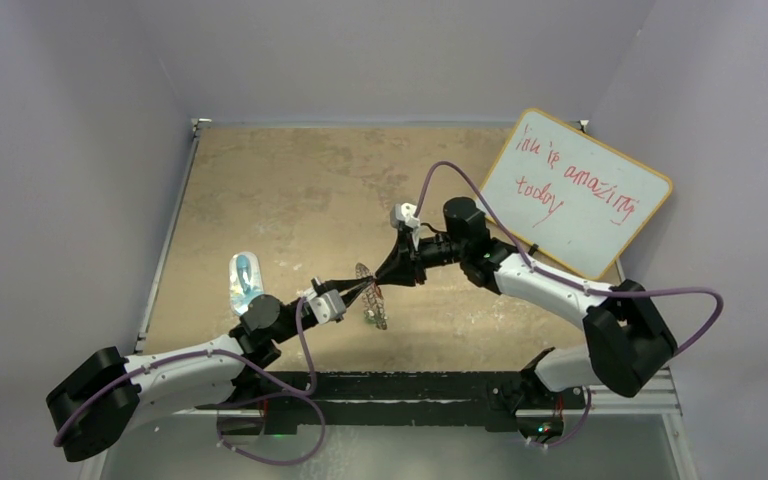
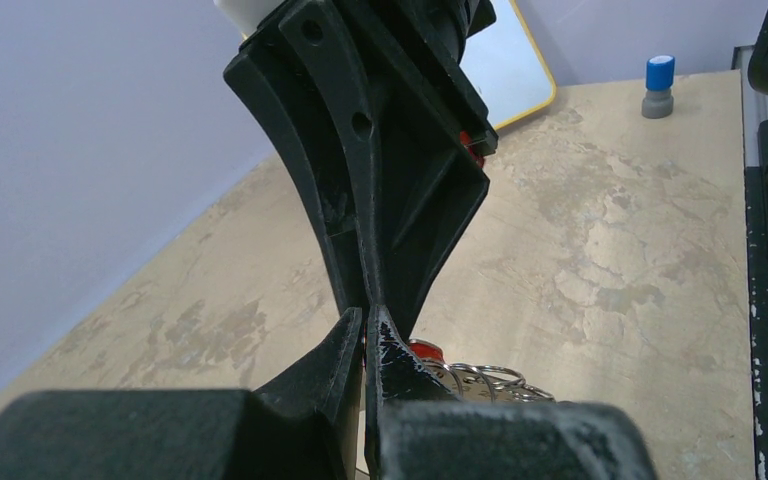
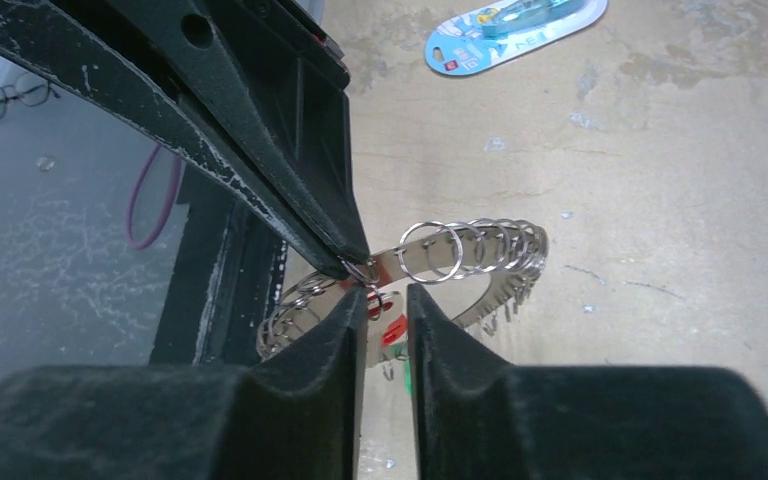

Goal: Put the keys on the keyring

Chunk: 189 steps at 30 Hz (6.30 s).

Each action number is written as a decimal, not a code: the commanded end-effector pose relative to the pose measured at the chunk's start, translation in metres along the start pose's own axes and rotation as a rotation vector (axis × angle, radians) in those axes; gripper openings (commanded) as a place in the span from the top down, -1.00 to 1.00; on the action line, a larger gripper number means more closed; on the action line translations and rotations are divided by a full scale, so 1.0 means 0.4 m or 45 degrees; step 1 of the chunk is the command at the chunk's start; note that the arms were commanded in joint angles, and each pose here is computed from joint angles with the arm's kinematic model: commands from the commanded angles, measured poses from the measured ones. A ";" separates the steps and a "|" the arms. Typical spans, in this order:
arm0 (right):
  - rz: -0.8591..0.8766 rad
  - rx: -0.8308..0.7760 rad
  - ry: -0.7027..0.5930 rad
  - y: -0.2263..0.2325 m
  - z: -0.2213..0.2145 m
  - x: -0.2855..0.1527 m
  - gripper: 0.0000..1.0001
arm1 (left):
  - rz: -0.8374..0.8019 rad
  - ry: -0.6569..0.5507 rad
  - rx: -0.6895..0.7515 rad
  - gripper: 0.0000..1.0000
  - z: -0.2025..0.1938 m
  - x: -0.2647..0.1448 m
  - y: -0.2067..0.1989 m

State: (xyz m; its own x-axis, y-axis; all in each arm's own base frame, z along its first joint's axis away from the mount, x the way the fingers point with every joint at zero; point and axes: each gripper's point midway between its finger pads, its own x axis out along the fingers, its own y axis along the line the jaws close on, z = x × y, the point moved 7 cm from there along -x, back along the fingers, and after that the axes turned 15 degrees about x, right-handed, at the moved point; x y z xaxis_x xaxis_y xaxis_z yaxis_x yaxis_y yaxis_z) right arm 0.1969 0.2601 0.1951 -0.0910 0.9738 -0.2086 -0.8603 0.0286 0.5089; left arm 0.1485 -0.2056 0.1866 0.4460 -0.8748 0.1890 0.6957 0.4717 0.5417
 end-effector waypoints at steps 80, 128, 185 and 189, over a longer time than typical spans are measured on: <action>0.149 -0.294 -0.252 0.026 -0.017 0.037 0.54 | 0.034 -0.142 -0.008 1.00 0.048 0.003 0.016; -0.355 -0.400 0.263 0.036 0.042 0.076 1.00 | -0.382 0.539 0.374 0.61 0.012 -0.004 0.068; -0.059 -0.364 -0.027 0.043 0.055 0.025 0.66 | 0.044 -0.010 0.022 1.00 0.049 -0.029 0.034; -0.030 -0.363 -0.032 0.051 0.054 0.026 0.66 | 0.035 0.000 0.022 1.00 0.046 -0.027 0.032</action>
State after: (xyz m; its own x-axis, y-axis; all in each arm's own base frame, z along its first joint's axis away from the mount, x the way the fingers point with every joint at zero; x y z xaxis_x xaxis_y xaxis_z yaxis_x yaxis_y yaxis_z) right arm 0.1853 0.2696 0.1968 -0.0503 0.9645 -0.2591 -0.9527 0.0315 0.3022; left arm 0.1429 -0.1887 0.1860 0.4916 -0.8630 0.1163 0.6878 0.4667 0.5560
